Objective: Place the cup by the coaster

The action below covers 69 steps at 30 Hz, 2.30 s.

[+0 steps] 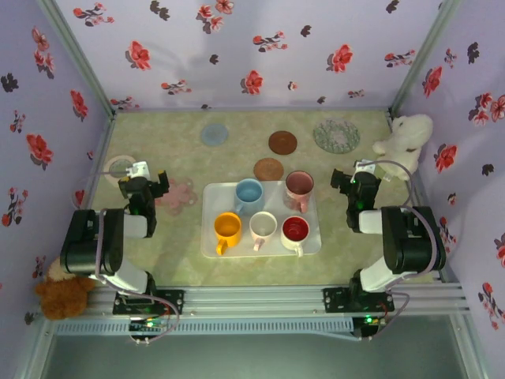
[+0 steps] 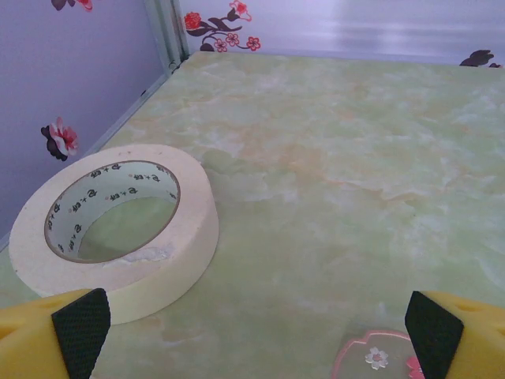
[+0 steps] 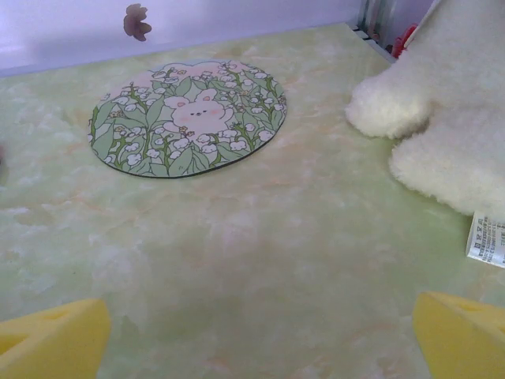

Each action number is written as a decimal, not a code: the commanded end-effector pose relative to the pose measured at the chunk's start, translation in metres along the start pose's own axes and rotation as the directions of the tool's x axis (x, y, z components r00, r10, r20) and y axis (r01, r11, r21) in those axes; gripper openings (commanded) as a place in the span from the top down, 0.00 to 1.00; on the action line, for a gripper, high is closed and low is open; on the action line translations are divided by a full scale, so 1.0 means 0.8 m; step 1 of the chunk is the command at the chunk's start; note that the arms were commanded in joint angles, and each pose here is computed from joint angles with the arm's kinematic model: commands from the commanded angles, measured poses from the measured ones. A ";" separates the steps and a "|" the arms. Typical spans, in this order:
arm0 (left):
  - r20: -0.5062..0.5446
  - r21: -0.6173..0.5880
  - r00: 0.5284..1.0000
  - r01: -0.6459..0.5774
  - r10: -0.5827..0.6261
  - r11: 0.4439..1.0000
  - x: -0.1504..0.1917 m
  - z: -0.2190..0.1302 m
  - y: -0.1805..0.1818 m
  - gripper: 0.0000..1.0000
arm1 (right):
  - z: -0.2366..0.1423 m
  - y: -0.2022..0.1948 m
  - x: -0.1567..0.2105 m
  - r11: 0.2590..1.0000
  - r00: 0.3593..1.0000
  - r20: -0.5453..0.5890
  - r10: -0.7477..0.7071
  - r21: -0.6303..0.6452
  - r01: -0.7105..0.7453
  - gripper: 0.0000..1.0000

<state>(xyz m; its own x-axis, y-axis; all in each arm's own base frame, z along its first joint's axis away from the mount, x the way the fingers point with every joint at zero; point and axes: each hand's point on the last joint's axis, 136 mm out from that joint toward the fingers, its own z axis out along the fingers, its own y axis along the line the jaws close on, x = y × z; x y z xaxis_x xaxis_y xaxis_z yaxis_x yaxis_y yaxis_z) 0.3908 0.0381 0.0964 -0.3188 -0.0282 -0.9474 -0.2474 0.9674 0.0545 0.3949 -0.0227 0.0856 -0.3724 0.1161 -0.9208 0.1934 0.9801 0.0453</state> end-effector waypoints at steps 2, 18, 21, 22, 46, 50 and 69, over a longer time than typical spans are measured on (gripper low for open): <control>0.014 0.004 1.000 -0.010 0.010 1.000 -0.003 0.001 -0.001 0.01 | 0.000 -0.003 0.000 1.000 1.000 0.005 0.000 0.009 0.000 0.01; 0.014 0.004 1.000 -0.010 0.010 1.000 -0.003 0.001 -0.001 0.01 | 0.000 -0.003 -0.001 1.000 1.000 0.006 0.002 0.008 -0.002 0.01; 0.014 0.004 1.000 -0.009 0.009 1.000 -0.003 0.001 -0.001 0.01 | 0.000 -0.003 0.000 1.000 1.000 0.004 0.002 0.008 -0.002 0.01; 0.013 0.004 1.000 -0.009 0.009 1.000 -0.003 0.001 -0.001 0.01 | 0.000 -0.003 0.001 1.000 1.000 0.003 0.002 0.009 -0.002 0.01; 0.046 -0.019 0.998 0.032 -0.031 0.999 -0.054 -0.037 0.013 0.00 | -0.020 -0.020 -0.039 0.994 1.000 -0.003 0.022 0.110 -0.022 0.01; -0.041 -0.041 0.994 0.102 -0.104 0.994 -0.076 -0.054 0.020 0.01 | -0.033 -0.033 -0.059 0.981 0.997 -0.021 0.077 0.182 -0.072 0.01; -0.611 -0.224 0.621 0.459 -0.491 0.860 -0.015 -0.147 -0.010 0.01 | -0.085 -0.001 -0.098 0.981 0.965 -0.178 0.191 0.062 -0.183 0.01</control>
<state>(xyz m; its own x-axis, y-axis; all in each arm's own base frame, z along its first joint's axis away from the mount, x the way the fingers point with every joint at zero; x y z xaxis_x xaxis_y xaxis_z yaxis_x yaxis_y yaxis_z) 0.3205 0.0202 0.1695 -0.6007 -0.5210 -0.6064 -0.4821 0.8411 -0.2451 0.3679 -0.0302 0.1758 -0.4569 0.3115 -0.8332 0.3388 0.9270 0.1608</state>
